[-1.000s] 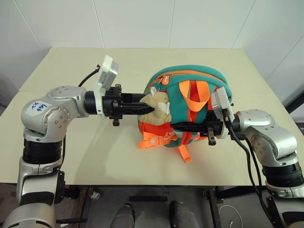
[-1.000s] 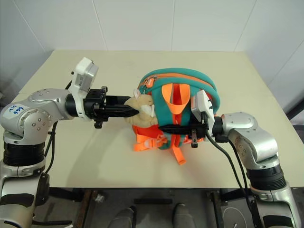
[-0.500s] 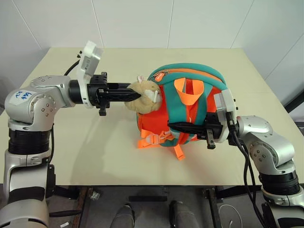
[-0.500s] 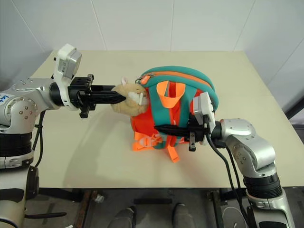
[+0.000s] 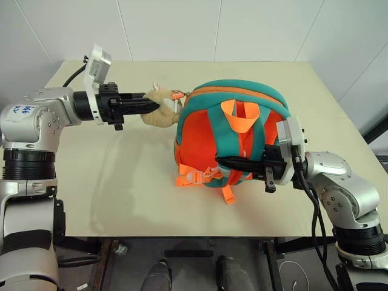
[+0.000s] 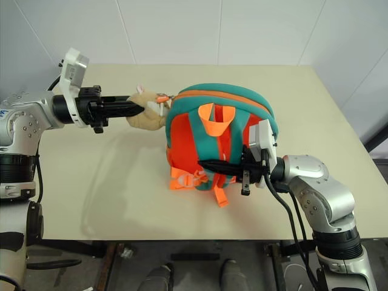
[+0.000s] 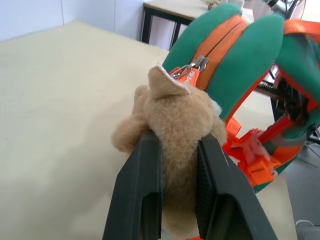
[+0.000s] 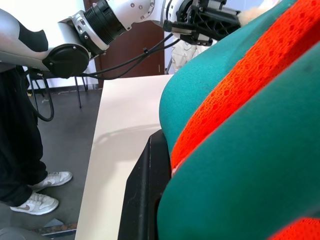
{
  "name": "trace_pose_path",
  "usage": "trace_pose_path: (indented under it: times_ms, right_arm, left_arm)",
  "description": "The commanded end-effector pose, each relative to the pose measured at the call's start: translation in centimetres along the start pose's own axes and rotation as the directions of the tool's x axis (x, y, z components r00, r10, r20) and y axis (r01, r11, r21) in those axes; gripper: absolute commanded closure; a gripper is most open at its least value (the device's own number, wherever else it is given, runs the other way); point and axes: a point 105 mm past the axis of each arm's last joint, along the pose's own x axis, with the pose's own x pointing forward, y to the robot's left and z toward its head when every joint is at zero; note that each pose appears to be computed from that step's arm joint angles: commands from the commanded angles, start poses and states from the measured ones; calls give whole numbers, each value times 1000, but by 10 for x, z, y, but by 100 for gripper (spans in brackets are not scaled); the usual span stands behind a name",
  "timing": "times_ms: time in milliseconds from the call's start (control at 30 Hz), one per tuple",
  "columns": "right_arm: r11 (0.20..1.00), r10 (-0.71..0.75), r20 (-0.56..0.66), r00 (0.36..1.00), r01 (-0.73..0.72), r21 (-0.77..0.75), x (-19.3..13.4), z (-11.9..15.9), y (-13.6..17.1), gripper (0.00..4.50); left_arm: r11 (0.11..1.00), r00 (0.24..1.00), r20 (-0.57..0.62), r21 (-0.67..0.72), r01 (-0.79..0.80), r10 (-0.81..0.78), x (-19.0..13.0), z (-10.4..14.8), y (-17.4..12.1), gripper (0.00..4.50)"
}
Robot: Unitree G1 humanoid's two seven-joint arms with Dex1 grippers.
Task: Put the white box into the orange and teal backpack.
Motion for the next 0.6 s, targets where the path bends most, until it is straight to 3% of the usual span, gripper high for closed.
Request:
trace_pose_path:
  times_ms: [33, 267, 600]
  right_arm:
    - [999, -2, 33, 999, 4, -54, -3, 13, 4, 450]
    - [999, -4, 27, 1000, 5, -48, -2, 12, 5, 450]
    - [1000, 2, -5, 1000, -2, -17, 1, 7, 7, 450]
  left_arm:
    - [994, 989, -103, 3, -110, 110, -14, -20, 20, 405]
    - [987, 939, -309, -10, -161, 150, -10, -67, 34, 405]
    - [996, 905, -424, -66, -52, 19, 34, -114, 22, 407]
